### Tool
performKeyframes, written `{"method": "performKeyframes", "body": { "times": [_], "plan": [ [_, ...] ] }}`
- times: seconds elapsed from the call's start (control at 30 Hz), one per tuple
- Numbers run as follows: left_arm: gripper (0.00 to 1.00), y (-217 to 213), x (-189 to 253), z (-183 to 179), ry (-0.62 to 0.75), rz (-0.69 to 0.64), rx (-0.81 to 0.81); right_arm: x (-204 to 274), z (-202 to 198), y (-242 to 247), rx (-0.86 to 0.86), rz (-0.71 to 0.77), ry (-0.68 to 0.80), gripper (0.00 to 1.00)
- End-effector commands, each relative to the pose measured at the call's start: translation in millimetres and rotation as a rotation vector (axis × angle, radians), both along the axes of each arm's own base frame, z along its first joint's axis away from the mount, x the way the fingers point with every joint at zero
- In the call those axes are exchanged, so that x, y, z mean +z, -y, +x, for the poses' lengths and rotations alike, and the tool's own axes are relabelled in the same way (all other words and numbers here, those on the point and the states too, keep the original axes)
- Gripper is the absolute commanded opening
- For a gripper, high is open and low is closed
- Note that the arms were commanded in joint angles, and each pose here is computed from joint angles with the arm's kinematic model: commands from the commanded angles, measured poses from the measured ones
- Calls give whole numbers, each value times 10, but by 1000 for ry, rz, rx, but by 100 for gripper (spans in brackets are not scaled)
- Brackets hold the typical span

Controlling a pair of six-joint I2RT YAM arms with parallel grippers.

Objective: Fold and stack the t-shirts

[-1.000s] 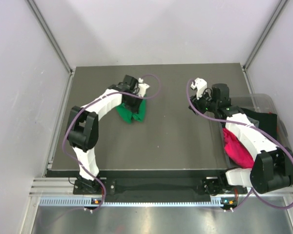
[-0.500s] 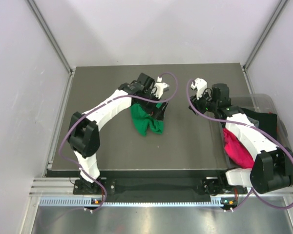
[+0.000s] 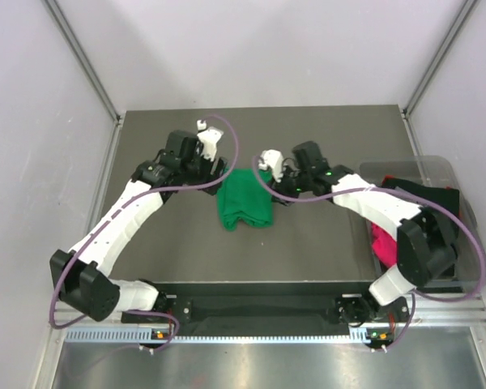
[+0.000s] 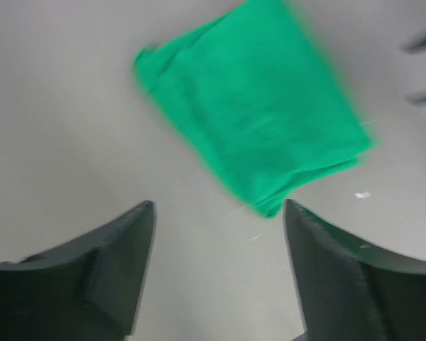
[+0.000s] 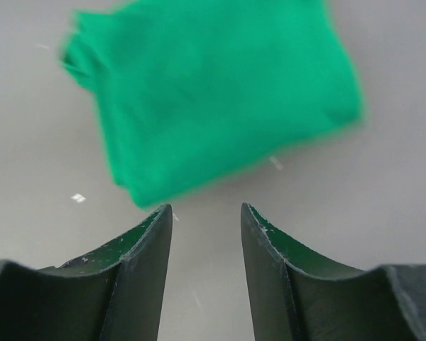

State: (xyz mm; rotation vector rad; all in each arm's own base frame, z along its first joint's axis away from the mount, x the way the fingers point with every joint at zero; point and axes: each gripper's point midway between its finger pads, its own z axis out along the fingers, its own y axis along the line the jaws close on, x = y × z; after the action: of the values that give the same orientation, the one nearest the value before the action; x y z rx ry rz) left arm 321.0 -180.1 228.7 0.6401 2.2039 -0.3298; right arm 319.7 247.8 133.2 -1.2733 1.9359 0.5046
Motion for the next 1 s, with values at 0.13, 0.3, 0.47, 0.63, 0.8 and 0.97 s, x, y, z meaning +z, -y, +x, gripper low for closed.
{"method": "performKeyframes", "body": {
  "times": [0.13, 0.3, 0.47, 0.63, 0.8, 0.97],
  "plan": [
    [73, -960, -426, 195, -75, 41, 289, 103, -91, -726, 188, -30, 44, 44],
    [74, -1169, -756, 101, -160, 35, 329, -15, -115, -1093, 240, -69, 41, 43],
    [73, -1392, -756, 146, -137, 29, 402, -148, -265, -1350, 312, -99, 6, 42],
    [73, -1494, -793, 146, -178, -18, 439, -279, -309, -1438, 330, -127, -18, 41],
    [73, -1608, -783, 134, -179, -30, 472, -410, -304, -1422, 330, -159, -44, 36],
    [73, -1624, -798, 131, -185, -41, 478, -233, -171, -1401, 288, -163, 32, 0]
  ]
}}
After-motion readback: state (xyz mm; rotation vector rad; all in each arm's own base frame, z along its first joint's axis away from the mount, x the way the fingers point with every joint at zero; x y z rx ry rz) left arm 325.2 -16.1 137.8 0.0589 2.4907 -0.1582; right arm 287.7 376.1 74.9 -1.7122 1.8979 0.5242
